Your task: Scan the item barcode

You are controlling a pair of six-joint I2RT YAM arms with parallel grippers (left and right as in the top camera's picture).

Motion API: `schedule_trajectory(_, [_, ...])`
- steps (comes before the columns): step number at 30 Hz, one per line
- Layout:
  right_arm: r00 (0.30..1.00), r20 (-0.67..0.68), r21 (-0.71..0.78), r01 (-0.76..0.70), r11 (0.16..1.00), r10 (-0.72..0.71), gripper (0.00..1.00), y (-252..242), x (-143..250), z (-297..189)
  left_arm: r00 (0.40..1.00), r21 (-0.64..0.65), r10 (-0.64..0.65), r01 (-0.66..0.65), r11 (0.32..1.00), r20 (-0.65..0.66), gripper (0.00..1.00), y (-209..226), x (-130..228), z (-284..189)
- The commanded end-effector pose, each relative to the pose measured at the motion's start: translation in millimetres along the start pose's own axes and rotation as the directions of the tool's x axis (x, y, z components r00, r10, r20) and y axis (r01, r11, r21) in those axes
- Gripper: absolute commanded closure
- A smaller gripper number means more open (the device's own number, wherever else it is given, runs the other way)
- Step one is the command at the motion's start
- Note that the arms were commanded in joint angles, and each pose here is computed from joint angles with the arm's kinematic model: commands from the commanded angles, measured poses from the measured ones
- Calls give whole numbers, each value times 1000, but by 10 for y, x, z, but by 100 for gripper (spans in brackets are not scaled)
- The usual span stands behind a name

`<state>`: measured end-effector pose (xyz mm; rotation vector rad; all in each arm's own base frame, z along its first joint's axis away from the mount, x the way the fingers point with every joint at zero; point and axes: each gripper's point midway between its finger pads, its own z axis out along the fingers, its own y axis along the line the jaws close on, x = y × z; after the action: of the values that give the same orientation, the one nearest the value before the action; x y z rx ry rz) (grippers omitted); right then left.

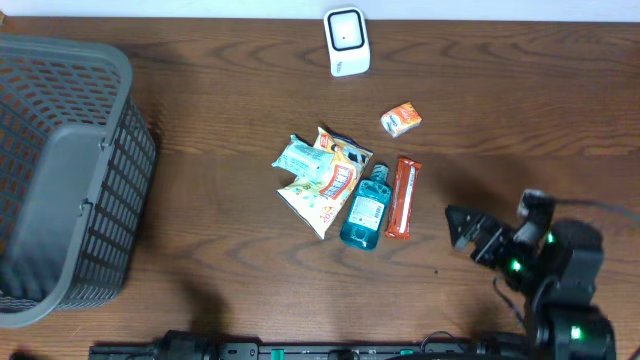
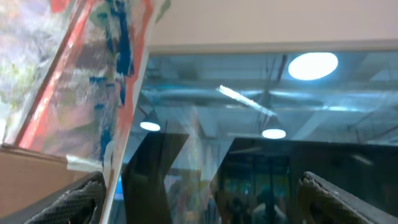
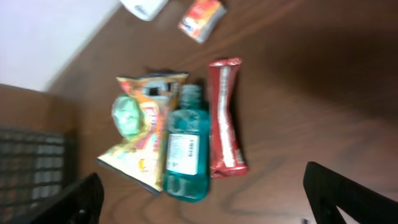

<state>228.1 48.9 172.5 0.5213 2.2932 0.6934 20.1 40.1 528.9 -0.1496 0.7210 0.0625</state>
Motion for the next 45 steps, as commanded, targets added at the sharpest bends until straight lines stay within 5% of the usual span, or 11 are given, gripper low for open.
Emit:
schedule_trajectory(1, [998,-21,132,68,989,-66,1,-105,-71,110,1000,-41,6,-7,999,-22,2,32,268,47])
schedule_trajectory(7, [987,-111,364,150,919,-117,1,-116,55,351,999,-50,10,-11,999,-37,2,-4,649,86])
schedule_trajectory(16, [920,-267,602,392,695,-288,1,183,93,732,998,-66,14,-17,998,-55,2,1,880,84])
schedule_trajectory(24, [872,-393,608,485,629,-292,1,154,276,1242,998,-157,13,-23,987,-67,2,159,902,65])
schedule_trajectory(28, [857,-424,590,506,629,-292,14,132,349,1338,998,-157,10,-21,987,-68,2,158,907,65])
schedule_trajectory(33, [854,-432,595,512,620,-290,9,92,380,1417,997,-157,11,-22,987,-71,2,157,913,65])
schedule_trajectory(45, [798,-542,607,587,535,-261,14,-191,691,1651,997,-157,11,-21,987,-70,2,158,912,65])
